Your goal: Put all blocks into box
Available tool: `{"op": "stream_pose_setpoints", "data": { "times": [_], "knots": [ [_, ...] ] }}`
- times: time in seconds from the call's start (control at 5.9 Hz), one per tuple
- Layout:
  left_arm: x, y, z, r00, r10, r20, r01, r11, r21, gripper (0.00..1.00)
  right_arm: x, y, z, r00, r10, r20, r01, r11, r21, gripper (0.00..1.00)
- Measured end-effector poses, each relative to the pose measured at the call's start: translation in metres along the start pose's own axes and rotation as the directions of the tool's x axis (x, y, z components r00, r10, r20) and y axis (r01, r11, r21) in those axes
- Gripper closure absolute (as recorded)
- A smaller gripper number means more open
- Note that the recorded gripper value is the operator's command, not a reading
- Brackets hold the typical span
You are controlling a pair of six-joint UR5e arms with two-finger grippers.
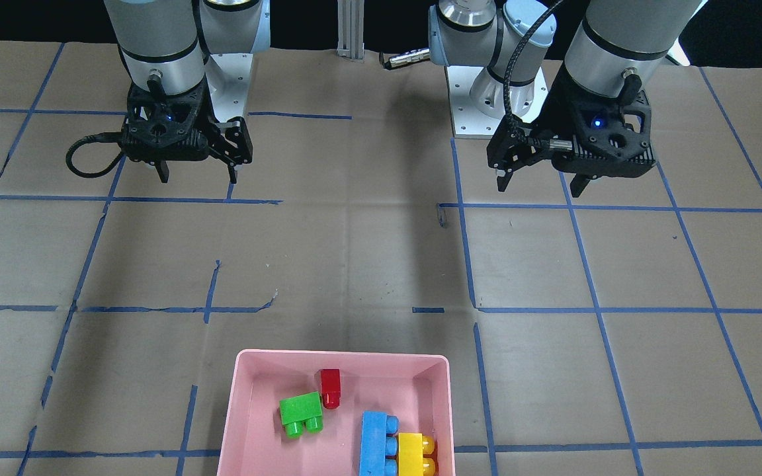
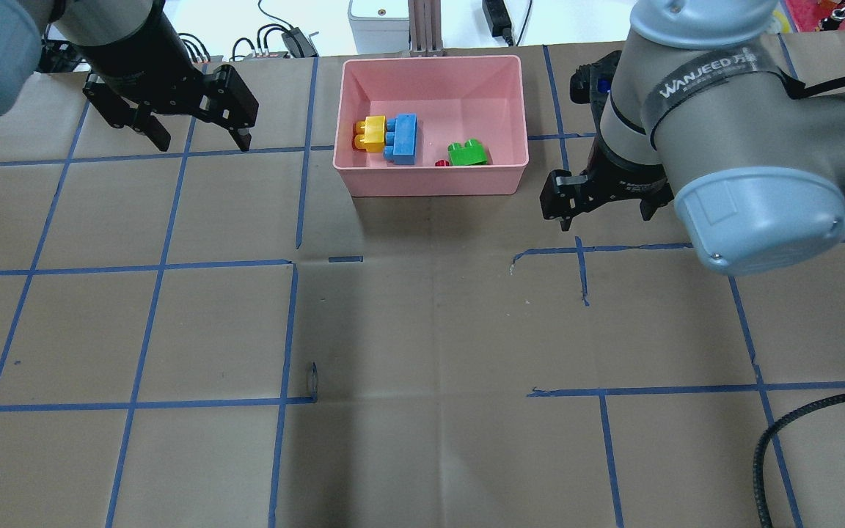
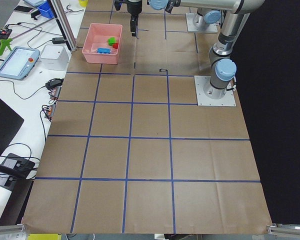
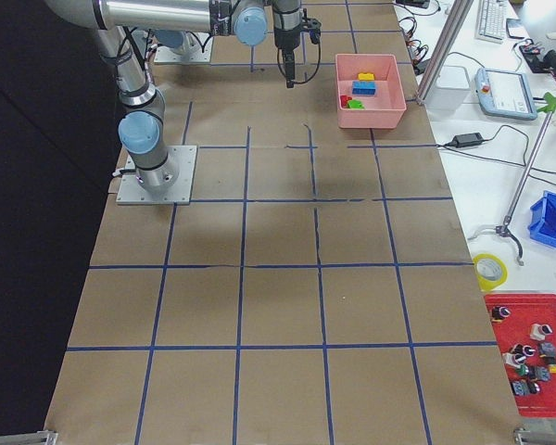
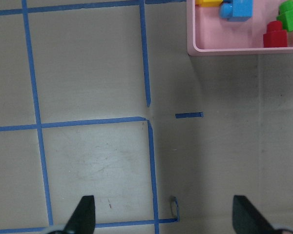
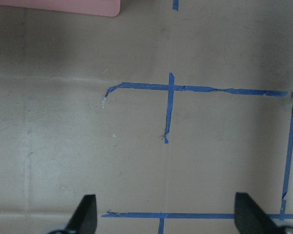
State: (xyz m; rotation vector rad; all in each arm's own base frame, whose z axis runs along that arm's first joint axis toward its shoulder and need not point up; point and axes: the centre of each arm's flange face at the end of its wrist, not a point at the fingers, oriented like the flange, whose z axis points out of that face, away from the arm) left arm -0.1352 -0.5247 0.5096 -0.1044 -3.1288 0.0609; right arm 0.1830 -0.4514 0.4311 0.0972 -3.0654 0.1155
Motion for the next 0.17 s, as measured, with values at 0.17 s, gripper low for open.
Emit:
{"op": "stream_pose_setpoints", "data": {
  "times": [0.17],
  "knots": [
    [0.0, -0.0001, 0.0, 1.0, 0.0, 0.0, 0.0, 1.0, 0.0, 0.02, -0.0002, -0.0001, -0.0003, 1.0, 0.001, 0.002, -0.001, 1.0, 0.001, 0.0]
  ]
}}
